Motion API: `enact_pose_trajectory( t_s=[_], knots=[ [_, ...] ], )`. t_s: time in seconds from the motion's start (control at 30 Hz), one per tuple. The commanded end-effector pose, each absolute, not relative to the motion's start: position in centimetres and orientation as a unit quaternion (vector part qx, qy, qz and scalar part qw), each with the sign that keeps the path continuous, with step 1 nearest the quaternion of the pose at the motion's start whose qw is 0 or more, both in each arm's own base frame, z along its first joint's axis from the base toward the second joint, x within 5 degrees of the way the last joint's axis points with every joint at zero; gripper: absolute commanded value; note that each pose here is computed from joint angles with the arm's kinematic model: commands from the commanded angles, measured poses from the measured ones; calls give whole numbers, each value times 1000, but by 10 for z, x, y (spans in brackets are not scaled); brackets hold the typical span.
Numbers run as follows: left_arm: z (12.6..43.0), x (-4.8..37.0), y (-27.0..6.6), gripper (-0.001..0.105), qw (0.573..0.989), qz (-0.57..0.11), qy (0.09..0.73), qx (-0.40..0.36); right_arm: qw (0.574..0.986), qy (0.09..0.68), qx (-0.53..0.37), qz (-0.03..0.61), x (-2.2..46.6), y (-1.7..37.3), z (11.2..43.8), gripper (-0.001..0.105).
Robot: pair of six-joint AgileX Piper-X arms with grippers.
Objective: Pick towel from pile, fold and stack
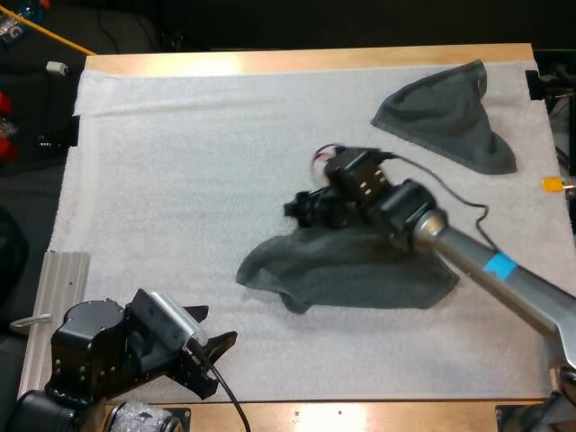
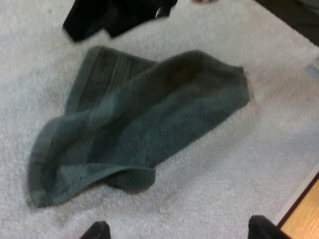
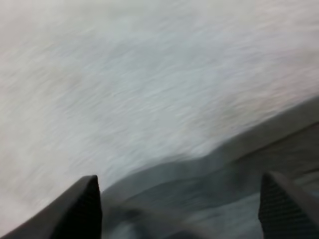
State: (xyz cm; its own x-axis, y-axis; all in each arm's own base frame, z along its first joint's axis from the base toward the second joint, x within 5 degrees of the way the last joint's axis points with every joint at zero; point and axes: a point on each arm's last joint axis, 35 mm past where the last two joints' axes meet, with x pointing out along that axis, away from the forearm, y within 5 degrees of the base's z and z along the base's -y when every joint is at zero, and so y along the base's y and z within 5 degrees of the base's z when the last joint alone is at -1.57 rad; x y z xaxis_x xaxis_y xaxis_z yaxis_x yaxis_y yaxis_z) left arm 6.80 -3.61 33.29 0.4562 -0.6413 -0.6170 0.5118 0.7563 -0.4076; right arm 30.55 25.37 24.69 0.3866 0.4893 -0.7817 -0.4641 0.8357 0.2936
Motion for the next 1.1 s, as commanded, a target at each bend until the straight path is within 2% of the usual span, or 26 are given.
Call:
enact_pose_trajectory(
  t_s=[0.0, 0.23, 0.37, 1.07],
  knots=[
    [332, 70, -37, 56, 849, -347, 391, -79, 837, 469, 8, 280, 311, 245, 252, 64],
    [325, 74, -38, 56, 849, -340, 395, -91, 858, 462, -11, 224, 338, 203, 250, 64],
    [326, 75, -39, 56, 851, -341, 389, -90, 859, 468, -11, 208, 347, 192, 244, 62],
    [326, 75, -39, 56, 851, -342, 389, -90, 817, 541, -34, 198, 385, 211, 164, 60]
  ],
)
